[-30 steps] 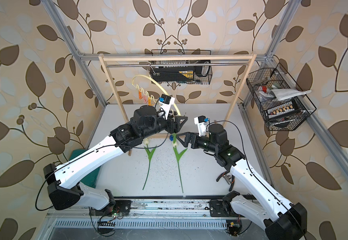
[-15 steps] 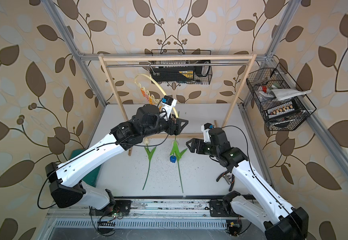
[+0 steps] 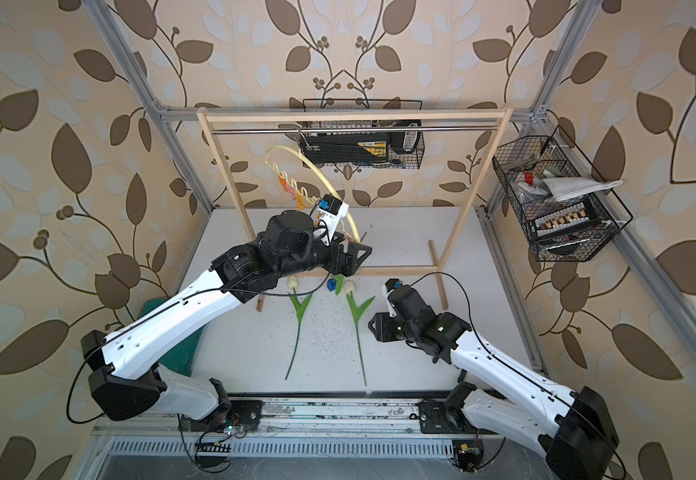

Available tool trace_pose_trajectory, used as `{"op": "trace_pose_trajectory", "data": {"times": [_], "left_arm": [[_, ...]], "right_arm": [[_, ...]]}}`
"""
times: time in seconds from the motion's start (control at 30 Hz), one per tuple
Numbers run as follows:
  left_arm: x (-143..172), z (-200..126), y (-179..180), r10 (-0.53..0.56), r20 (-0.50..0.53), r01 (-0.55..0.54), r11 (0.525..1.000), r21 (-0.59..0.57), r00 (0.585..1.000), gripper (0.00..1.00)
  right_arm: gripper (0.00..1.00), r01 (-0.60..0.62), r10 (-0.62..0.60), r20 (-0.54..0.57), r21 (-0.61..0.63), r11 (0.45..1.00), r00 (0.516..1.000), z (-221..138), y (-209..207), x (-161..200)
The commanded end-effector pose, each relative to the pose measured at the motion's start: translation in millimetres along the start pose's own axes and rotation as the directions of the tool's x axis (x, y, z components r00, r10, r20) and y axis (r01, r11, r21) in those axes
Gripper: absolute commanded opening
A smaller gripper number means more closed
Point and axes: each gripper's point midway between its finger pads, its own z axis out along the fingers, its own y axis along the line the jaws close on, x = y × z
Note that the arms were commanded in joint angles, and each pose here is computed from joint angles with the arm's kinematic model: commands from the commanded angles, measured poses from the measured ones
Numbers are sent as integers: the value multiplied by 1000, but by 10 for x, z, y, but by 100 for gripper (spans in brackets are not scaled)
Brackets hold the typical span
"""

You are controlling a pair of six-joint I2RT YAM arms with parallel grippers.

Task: Dry the flowers on a clothes hanger
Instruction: Clamp the flower onto the hanger, then pick up the flower at the center of the board.

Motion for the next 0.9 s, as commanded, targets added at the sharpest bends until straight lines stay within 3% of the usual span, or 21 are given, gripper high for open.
{"op": "trace_pose_trajectory", "data": {"times": [0.0,0.2,0.33,0.7,0.87], "left_arm": [[-163,-284,45,14,49,-13,999,-30,999,92],[-193,-488,50,0,83,2,1000,-28,997,94],[-173,-596,63,-7,82,9,999,-32,997,93],[144,-1172,608,-89,200,137,961,-239,976,87],[507,-1087,843,-147,169,196,927,-320,975,85]], "right_arm": [[46,-1,0,16,52,999,1000,153,-37,23],[45,15,-14,-12,94,995,1000,367,-45,63],[38,21,-17,-29,119,993,999,502,-38,99],[27,70,-69,-15,217,974,998,632,-27,185],[27,91,-87,-25,225,970,996,686,55,203]]}}
